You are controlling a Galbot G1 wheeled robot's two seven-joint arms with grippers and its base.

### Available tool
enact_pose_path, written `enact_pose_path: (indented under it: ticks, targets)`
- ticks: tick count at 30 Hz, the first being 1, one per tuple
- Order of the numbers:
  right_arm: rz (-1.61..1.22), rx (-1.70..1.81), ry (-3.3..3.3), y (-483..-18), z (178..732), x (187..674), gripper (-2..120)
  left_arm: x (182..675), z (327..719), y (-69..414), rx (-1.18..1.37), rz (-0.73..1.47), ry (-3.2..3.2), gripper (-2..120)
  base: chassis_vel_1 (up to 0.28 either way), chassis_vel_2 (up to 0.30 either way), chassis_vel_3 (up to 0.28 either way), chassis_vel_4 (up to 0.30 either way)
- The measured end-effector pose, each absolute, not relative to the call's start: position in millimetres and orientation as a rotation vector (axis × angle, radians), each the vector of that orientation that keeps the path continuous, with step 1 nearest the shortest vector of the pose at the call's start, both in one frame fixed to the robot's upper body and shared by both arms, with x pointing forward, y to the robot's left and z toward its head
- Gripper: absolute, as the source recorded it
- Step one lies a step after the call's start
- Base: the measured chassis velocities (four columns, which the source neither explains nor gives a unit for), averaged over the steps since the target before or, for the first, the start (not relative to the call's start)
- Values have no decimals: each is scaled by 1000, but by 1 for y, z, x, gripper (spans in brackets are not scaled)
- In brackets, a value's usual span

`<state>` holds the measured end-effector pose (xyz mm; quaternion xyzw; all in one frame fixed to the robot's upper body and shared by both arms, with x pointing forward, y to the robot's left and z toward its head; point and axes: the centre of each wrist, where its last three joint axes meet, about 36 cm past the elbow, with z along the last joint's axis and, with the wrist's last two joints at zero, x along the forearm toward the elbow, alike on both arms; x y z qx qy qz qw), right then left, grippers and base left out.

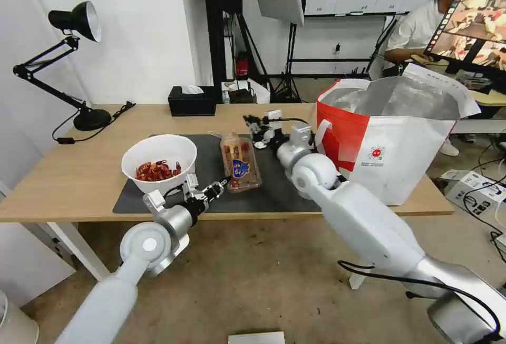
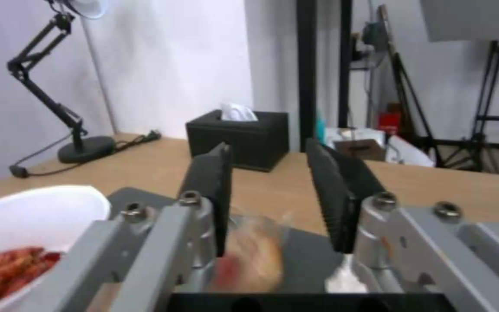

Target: Pick up the trash from the table and place it into the takeout bag.

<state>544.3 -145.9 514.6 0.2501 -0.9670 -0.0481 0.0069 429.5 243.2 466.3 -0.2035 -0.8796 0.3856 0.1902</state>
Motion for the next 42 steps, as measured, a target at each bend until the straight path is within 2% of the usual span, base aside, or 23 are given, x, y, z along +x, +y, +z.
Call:
enact_pose_path:
  ticks: [2, 4, 6, 8, 10, 11, 14, 18, 31, 42]
  targets:
    - [-145, 752, -3038, -162, 511, 526, 46, 430, 473, 249, -570, 1073, -2497, 0, 0, 0, 0, 0]
    - [-143, 737, -3044, -169, 509, 518, 49, 430, 476, 252, -567, 1069, -2510, 0, 0, 0, 0, 0]
    - [-141, 705, -3050, -185, 499, 500, 61, 431, 484, 258, -564, 1059, -2538, 0, 0, 0, 0, 0]
    - [-132, 685, -3052, -196, 488, 486, 65, 432, 490, 262, -564, 1053, -2560, 0, 0, 0, 0, 0]
    - [-128, 659, -3054, -210, 473, 462, 76, 435, 502, 268, -566, 1045, -2595, 0, 0, 0, 0, 0]
    - [-128, 659, -3054, -210, 473, 462, 76, 435, 502, 268, -566, 1045, -2595, 0, 0, 0, 0, 0]
    - [-143, 640, -3063, -222, 462, 431, 89, 438, 515, 273, -581, 1022, -2634, 0, 0, 0, 0, 0]
    - [-150, 625, -3061, -230, 450, 397, 99, 441, 528, 275, -594, 1000, -2676, 0, 0, 0, 0, 0]
    - [-98, 597, -3127, -237, 434, 299, 100, 451, 575, 268, -701, 945, -2798, 0, 0, 0, 0, 0]
    - [10, 401, -3202, -246, 415, 254, 100, 472, 603, 238, -817, 915, -2887, 0, 0, 0, 0, 0]
